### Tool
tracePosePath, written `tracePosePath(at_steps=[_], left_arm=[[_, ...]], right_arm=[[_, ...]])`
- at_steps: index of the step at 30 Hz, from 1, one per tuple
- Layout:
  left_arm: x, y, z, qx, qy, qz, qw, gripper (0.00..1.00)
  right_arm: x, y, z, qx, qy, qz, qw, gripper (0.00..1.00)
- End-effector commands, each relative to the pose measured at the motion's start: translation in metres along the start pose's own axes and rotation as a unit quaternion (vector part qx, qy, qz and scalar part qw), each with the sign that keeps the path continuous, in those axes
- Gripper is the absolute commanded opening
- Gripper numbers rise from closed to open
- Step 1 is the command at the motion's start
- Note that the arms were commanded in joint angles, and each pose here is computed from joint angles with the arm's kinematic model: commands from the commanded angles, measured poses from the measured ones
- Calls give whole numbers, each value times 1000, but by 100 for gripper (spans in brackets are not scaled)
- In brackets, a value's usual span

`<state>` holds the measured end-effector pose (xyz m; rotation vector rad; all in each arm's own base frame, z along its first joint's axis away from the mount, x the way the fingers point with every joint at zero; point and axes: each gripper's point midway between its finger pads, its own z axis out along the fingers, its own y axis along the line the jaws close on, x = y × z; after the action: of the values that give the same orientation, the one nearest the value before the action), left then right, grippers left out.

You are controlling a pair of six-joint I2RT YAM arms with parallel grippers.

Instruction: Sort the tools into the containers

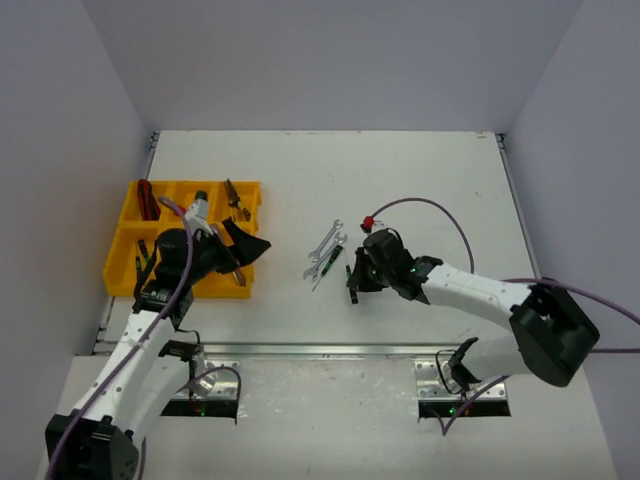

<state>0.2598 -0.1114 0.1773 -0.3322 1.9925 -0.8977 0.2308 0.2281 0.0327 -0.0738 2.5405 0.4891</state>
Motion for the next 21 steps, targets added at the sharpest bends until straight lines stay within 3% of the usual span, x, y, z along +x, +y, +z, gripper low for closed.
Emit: tracePosePath(at_steps=[1,2,4,6,11,16,18,20,21], left_arm=[[23,-104,-2,205,30,3,978,100],[33,-111,-1,221,41,-1,974,100],[48,-134,-3,270,57,-11,961,99],[63,-143,1,274,76,-8,959,93],[76,-151,13,260,84,-4,962,58],[82,-157,15,263,96,0,960,0],[82,-160,13,270,93,2,958,0],[75,-158,13,258,76,3,963,0],[70,-155,15,241,65,5,968,0]], right_arm=[[-19,136,-85,-406,-95,-168,893,0],[-12,146,-101,-446,-100,-188,869,0],[-5,153,-120,-483,-119,-198,845,0],[-7,156,-132,-498,-136,-195,834,0],[-14,161,-143,-505,-148,-194,828,0],[-24,161,-145,-493,-167,-188,833,0],[-32,159,-140,-472,-176,-178,845,0],[-33,154,-130,-449,-169,-168,861,20],[-34,153,-128,-443,-168,-166,865,45]])
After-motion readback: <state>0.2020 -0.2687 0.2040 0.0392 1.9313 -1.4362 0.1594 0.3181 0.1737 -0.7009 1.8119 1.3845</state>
